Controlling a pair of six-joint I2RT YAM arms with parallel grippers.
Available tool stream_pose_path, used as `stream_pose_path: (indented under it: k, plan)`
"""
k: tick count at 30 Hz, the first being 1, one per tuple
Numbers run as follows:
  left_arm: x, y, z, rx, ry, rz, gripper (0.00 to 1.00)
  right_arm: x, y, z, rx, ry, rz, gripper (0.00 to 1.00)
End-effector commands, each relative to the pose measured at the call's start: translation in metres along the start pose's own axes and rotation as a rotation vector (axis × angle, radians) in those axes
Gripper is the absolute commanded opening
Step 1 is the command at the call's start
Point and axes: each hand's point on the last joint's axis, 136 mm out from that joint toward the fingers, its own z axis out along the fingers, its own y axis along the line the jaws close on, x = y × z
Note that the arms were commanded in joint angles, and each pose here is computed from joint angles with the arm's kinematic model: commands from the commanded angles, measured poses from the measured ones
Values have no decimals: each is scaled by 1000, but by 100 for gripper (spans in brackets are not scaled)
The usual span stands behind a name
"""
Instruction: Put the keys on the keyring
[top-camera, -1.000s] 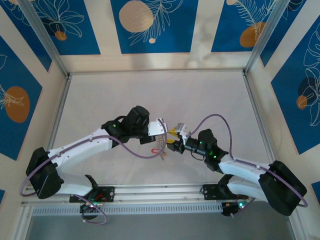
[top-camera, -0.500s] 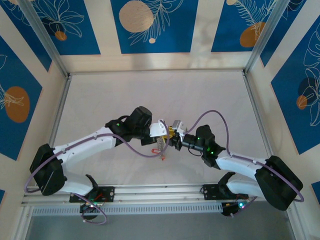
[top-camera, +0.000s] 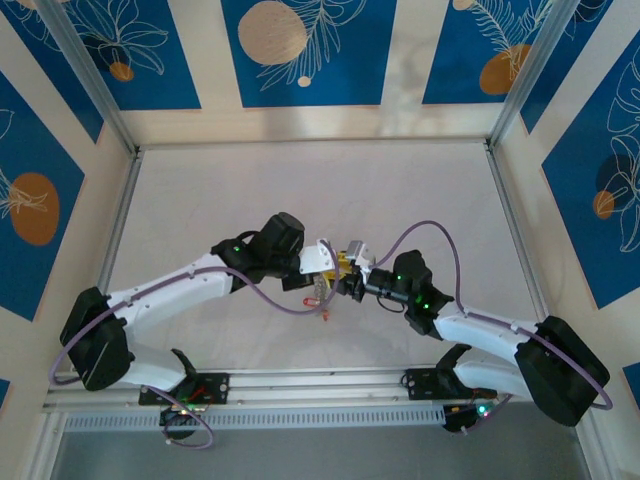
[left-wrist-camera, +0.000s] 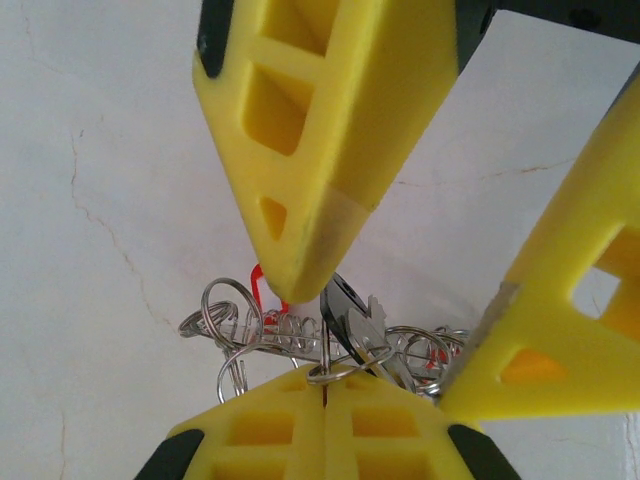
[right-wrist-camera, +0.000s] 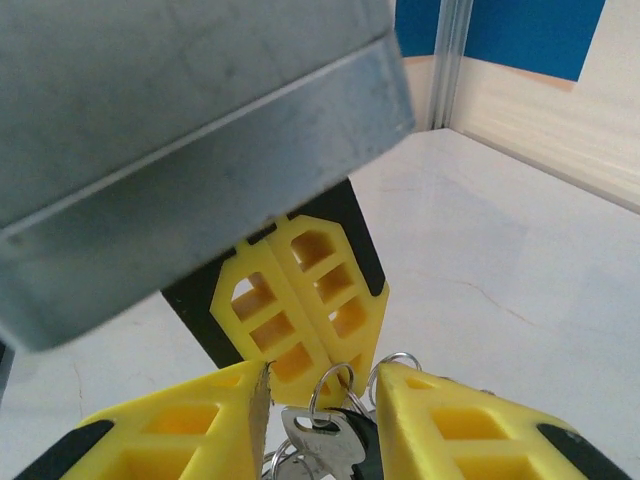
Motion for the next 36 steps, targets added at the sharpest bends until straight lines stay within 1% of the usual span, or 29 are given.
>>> stream_pose_path:
  k: [1, 5, 6, 8, 9, 11, 27, 35, 36]
  plan:
    - [-15, 9, -5, -10, -43, -21, 0, 3, -6, 3, 27, 15, 37, 35]
    - [-16, 10, -5, -7, -41, -22, 0, 3, -7, 8, 15, 19, 63, 33]
    - [-16, 10, -5, -8, -40, -22, 0, 3, -7, 9, 14, 19, 69, 29]
    - [-16, 11, -5, -10, -41, -23, 0, 4, -9, 10, 27, 27, 79, 14]
    - [-16, 11, -5, -13, -40, -23, 0, 5, -11, 10, 39, 32, 84, 8]
    - [-15, 11, -6, -14, -38, -22, 0, 7, -16, 9, 69, 38, 94, 0]
    - [-9, 10, -7, -23, -28, -1, 0, 24, -28, -5, 135, 79, 155, 0]
    - [-15, 8, -13, -18, -69, 5, 0, 32, -36, -9, 147, 106, 184, 0]
    - [-16, 8, -13, -18, -75, 6, 0, 31, -37, -9, 150, 109, 185, 1]
